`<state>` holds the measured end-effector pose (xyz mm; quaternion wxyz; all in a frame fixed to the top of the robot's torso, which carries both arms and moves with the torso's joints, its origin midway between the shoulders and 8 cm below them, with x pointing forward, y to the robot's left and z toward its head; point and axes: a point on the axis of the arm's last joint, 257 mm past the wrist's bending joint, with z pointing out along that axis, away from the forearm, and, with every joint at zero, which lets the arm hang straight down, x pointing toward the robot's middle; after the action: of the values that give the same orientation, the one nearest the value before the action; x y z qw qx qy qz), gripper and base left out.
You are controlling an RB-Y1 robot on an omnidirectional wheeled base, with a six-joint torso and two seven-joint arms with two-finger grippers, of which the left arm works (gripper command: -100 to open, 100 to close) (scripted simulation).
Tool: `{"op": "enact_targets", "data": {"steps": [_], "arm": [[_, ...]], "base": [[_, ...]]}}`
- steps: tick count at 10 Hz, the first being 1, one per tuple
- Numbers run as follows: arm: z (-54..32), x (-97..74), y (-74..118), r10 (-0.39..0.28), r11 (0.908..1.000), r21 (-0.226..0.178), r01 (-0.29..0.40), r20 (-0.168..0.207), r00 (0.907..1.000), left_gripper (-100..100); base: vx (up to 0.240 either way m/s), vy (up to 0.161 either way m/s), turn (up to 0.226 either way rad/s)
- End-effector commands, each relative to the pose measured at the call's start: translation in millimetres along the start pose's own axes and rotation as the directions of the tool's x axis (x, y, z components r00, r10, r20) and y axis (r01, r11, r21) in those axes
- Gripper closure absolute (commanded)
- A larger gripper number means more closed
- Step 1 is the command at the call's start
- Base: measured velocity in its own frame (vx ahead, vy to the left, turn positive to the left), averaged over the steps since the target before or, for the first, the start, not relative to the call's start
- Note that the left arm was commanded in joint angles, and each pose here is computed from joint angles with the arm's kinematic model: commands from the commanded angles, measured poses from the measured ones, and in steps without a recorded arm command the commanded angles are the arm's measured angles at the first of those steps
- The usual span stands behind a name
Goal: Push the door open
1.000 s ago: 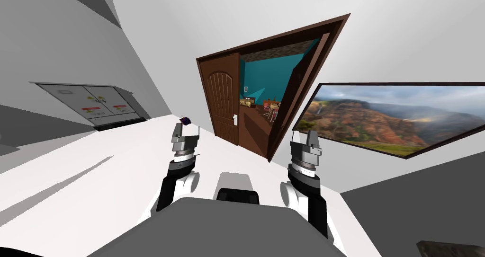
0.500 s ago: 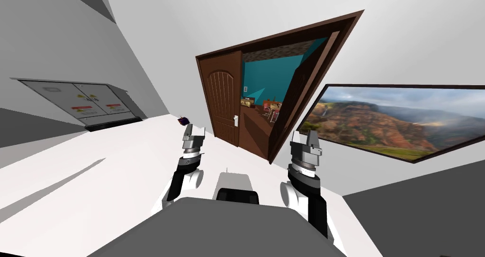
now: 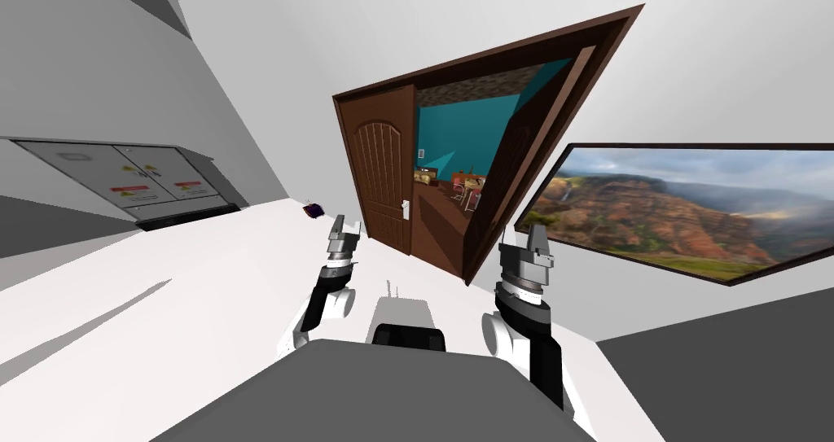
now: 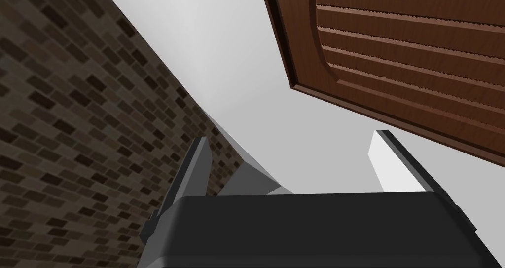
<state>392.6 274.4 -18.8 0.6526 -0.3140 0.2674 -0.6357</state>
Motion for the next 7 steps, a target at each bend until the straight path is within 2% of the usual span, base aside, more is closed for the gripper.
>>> {"op": "enact_targets", "data": {"steps": [1,5,7], "arm": [[-0.4,3.5,9.7,-0.003,0.9999,-0.013,0.003,-0.004,1.0000,-100],[2.5,16.7,52.4,-0.021,0.9964,-0.083,0.018,-0.031,0.9993,-100],[2.1,24.2,77.5,-0.030,0.9917,-0.126,0.024,-0.044,0.9986,-100]], "base": [[0.062,0.044,-0.007],[0.077,0.051,-0.021],[0.104,0.067,-0.021]]}}
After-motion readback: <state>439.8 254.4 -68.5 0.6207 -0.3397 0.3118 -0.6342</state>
